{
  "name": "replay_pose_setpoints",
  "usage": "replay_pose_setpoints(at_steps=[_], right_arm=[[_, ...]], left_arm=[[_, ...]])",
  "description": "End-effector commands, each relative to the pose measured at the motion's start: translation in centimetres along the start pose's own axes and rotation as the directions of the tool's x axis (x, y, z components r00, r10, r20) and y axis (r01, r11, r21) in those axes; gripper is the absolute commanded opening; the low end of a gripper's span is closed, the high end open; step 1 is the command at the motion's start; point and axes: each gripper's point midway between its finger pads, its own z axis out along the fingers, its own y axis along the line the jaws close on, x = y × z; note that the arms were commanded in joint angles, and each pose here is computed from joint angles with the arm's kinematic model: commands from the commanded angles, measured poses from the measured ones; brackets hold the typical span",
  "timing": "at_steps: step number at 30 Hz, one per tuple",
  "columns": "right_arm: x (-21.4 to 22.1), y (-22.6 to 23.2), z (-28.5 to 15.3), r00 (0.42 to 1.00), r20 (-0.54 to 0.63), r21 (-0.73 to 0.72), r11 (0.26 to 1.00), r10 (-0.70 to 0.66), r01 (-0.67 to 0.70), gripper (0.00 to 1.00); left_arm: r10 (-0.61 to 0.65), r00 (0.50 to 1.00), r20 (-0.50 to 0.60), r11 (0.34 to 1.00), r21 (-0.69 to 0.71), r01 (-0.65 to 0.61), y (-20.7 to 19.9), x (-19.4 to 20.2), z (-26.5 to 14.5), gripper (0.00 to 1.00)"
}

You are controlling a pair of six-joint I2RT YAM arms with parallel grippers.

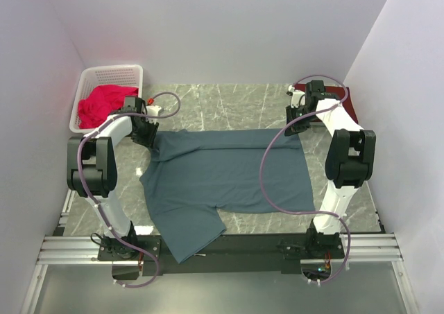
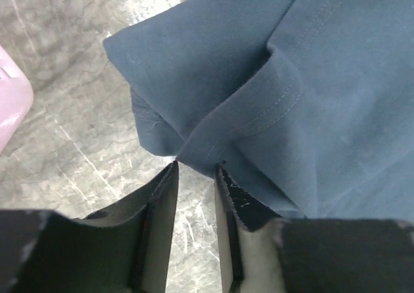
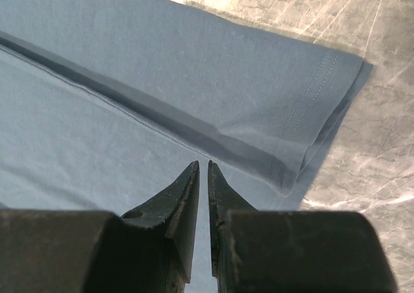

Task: Fold and stack the t-shirts
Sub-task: Fold the tshirt

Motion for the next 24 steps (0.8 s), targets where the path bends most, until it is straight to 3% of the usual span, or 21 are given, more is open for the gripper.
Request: replay_pose_setpoints(at_steps=[1, 6, 11, 18, 24], right_arm=[[-1.4, -0.2, -0.6, 1.0, 0.029, 0.01, 1.0, -0.007, 0.007, 0.17], [-1.5, -0.2, -0.5, 1.0, 0.026, 0.007, 1.0, -0.004, 0.004, 0.17], [-1.5, -0.2, -0.7, 1.0, 0.028, 0.01, 1.0, -0.008, 0.008, 0.17], [-1.5, -0.2, -0.5, 1.0, 0.024, 0.01, 1.0, -0.01, 0.01, 0.17], [-1.6, -0.2, -0.2, 1.0, 0.018, -0.001, 1.0, 0.0, 0.0, 0.17]], left_arm=[[-0.022, 1.0, -0.006, 0.999, 0.047, 0.022, -0.9, 0.4, 0.0, 0.33], [-0.032, 0.999, -0.012, 0.998, 0.056, 0.033, -1.0, 0.2, 0.4, 0.34], [-0.037, 0.999, -0.025, 0.998, 0.056, 0.038, -0.7, 0.1, 1.0, 0.44], [-0.034, 0.999, -0.013, 0.999, 0.041, 0.035, -0.2, -0.3, 0.9, 0.34], [-0.015, 1.0, 0.016, 1.0, 0.016, 0.015, 0.2, -0.9, -0.2, 0.31]])
